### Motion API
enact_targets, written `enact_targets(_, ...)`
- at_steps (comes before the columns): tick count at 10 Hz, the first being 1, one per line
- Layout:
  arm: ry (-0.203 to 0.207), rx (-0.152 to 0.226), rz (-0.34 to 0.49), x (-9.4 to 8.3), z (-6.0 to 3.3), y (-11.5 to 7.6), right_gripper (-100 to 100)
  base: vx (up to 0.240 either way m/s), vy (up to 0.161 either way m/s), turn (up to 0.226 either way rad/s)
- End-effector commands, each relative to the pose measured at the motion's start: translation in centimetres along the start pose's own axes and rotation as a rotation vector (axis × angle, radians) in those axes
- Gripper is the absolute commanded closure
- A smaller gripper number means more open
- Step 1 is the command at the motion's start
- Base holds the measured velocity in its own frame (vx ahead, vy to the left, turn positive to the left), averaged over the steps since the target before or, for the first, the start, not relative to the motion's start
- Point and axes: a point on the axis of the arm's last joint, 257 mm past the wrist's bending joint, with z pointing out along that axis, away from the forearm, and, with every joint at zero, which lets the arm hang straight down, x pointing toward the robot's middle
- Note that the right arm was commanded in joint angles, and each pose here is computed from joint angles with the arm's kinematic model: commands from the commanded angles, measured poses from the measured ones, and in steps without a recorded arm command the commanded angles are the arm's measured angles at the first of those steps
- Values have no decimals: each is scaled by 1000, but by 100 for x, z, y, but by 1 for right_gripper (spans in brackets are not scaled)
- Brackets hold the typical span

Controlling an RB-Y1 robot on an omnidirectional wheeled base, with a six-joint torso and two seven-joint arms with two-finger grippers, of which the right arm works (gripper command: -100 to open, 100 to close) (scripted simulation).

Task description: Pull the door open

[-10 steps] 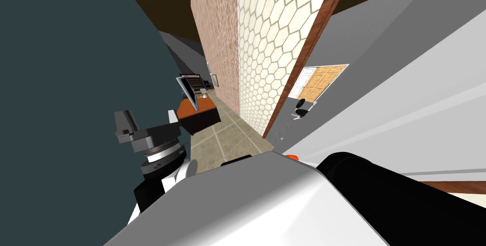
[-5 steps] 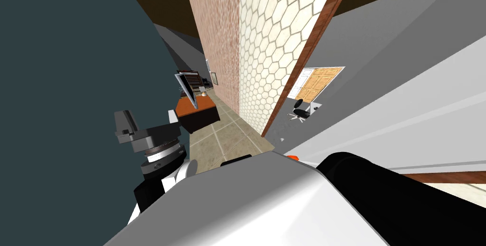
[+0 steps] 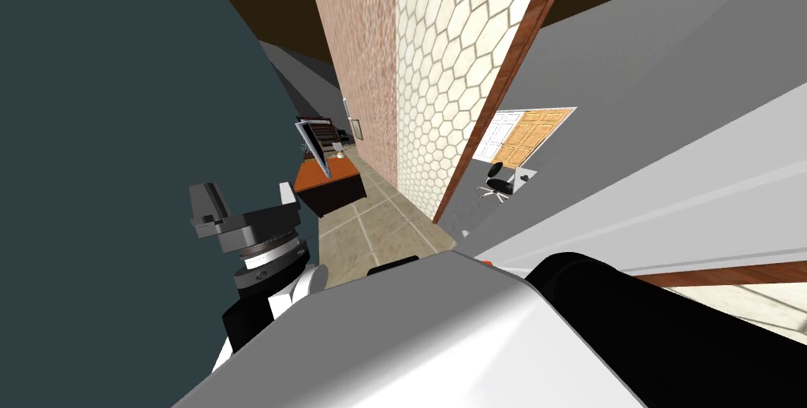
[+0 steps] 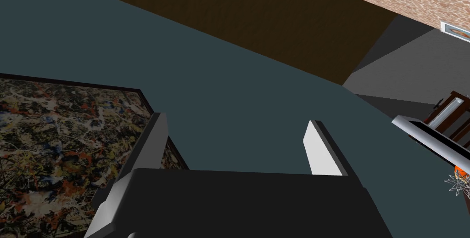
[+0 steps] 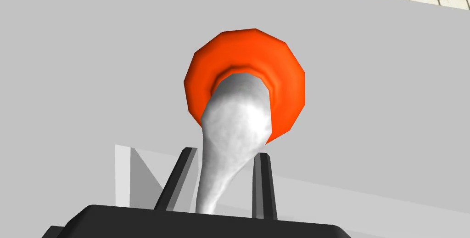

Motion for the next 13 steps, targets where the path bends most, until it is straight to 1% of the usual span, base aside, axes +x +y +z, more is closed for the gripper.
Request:
enact_targets(1,-4,5,0,-7,-29,-18,100,-68,-9,-9)
enact_targets(2,-14,-22,0,21,-46,34,100,-106,-19,15)
enact_targets(3,-17,-35,0,35,-54,63,100,-168,-41,26)
enact_targets(4,-9,-23,10,73,-32,18,100,-71,-12,12)
enact_targets(5,-10,2,12,81,-38,-46,100,77,22,22)
enact_targets(7,-13,21,11,70,-44,-88,100,131,23,9)
enact_targets(10,-13,67,10,58,-70,-190,100,145,14,43)
enact_targets(12,-11,78,10,60,-79,-213,100,64,15,33)
enact_targets(13,-15,94,6,42,-124,-241,100,18,11,9)
